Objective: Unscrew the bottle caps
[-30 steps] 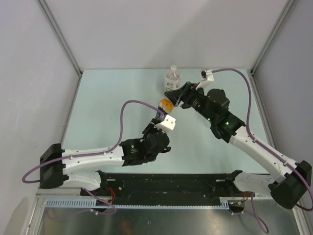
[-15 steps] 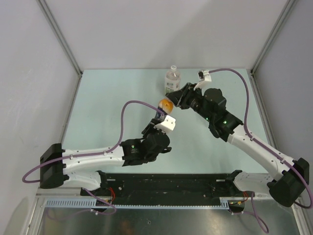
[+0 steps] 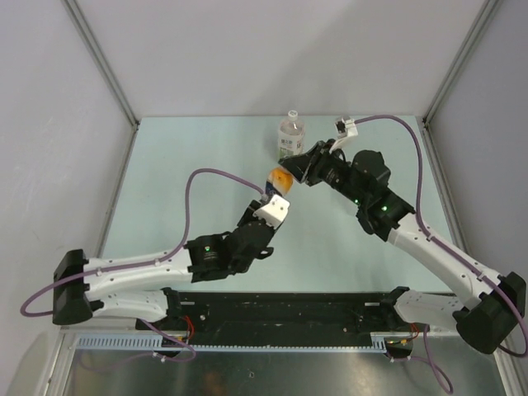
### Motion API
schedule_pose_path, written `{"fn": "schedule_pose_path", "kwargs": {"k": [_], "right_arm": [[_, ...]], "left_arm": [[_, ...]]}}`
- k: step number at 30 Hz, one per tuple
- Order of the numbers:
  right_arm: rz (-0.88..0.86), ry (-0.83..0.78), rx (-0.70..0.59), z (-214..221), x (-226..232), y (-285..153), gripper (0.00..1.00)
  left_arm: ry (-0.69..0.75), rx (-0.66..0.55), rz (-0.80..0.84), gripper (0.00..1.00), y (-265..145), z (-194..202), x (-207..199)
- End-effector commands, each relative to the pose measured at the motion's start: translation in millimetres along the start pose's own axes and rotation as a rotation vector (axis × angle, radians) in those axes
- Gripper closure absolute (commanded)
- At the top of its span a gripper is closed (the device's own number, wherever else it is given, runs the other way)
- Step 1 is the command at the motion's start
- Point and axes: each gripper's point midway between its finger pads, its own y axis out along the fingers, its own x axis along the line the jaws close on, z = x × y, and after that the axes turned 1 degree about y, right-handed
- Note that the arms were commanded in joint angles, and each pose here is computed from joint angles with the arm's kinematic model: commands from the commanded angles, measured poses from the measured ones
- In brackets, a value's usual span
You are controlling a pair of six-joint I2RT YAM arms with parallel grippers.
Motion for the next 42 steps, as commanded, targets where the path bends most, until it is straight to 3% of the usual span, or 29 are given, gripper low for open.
{"fn": "schedule_pose_path", "kwargs": {"k": [1,8,26,31,42], "right_arm": [[-0.198,-0.067,-0.068,-24,28,-19,1.00],[-0.407,-0.088,-0.043,-28,30,-49,1.00],[-0.838,-0.417,0.094,2,76,-112,1.00],[-0.878,-0.455,0.090,3,82,-121,1.00],[-0.846,-0.448,0.063,-2,82,-120,1.00]], "left_arm": [[-0.057,-0.082,0.203,1.00,-19,-21,-22],[-0.028,-0.176,0.458,1.00,-47,-34,-47],[0.089,-0.370,1.143,1.00,-137,-53,-119],[0.101,-0.382,1.189,1.00,-144,-52,-122],[0.084,-0.356,1.112,1.00,-131,-46,-115]]}}
